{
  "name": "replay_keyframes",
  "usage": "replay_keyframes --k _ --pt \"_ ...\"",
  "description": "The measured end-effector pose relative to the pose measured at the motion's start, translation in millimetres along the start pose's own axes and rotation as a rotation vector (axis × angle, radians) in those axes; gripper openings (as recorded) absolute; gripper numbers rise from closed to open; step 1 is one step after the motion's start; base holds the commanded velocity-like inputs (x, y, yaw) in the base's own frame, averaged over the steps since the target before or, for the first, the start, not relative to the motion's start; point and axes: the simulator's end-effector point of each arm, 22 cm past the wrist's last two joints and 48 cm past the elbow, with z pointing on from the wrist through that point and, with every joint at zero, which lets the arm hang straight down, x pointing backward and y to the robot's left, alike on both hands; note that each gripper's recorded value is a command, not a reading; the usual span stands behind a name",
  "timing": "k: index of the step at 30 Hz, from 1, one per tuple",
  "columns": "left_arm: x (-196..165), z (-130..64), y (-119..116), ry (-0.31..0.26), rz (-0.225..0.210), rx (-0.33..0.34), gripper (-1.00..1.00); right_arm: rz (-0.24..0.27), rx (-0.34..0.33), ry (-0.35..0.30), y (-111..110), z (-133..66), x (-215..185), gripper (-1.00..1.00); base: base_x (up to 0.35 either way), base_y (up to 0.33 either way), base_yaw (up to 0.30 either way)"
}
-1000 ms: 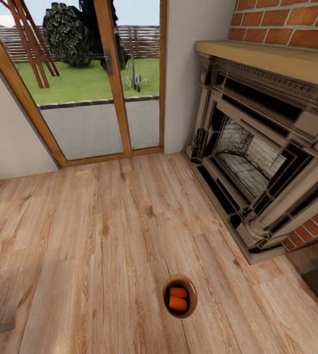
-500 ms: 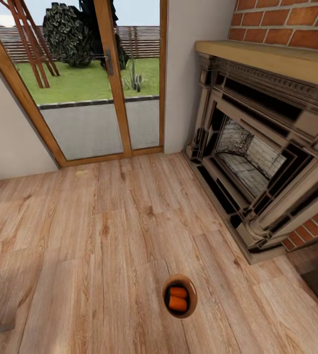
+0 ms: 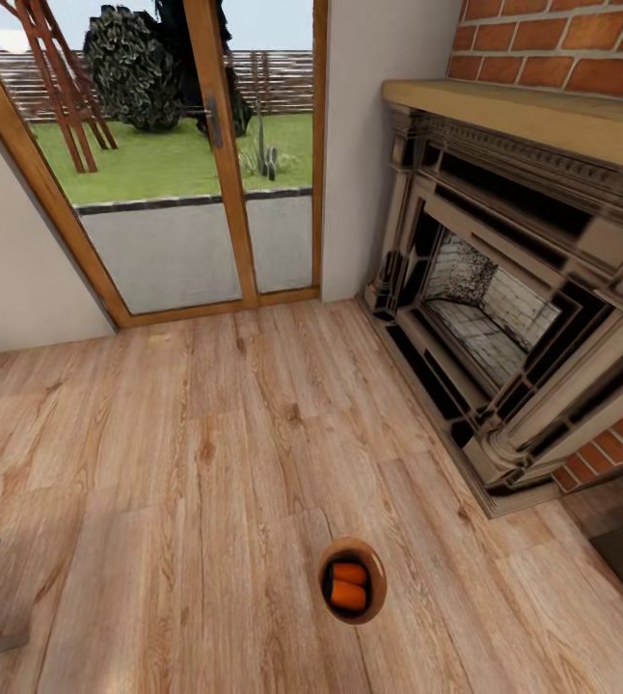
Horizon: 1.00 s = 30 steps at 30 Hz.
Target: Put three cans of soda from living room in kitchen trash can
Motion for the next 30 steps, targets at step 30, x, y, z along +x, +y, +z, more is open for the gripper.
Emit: replay_keyframes --k 30 --pt "0.8 -0.6 5.6 -0.009 -0.017 -0.038 1.00 0.019 0.241 0.008 -4.1 11.6 8.4 1.00 0.000 0.000 0.000"
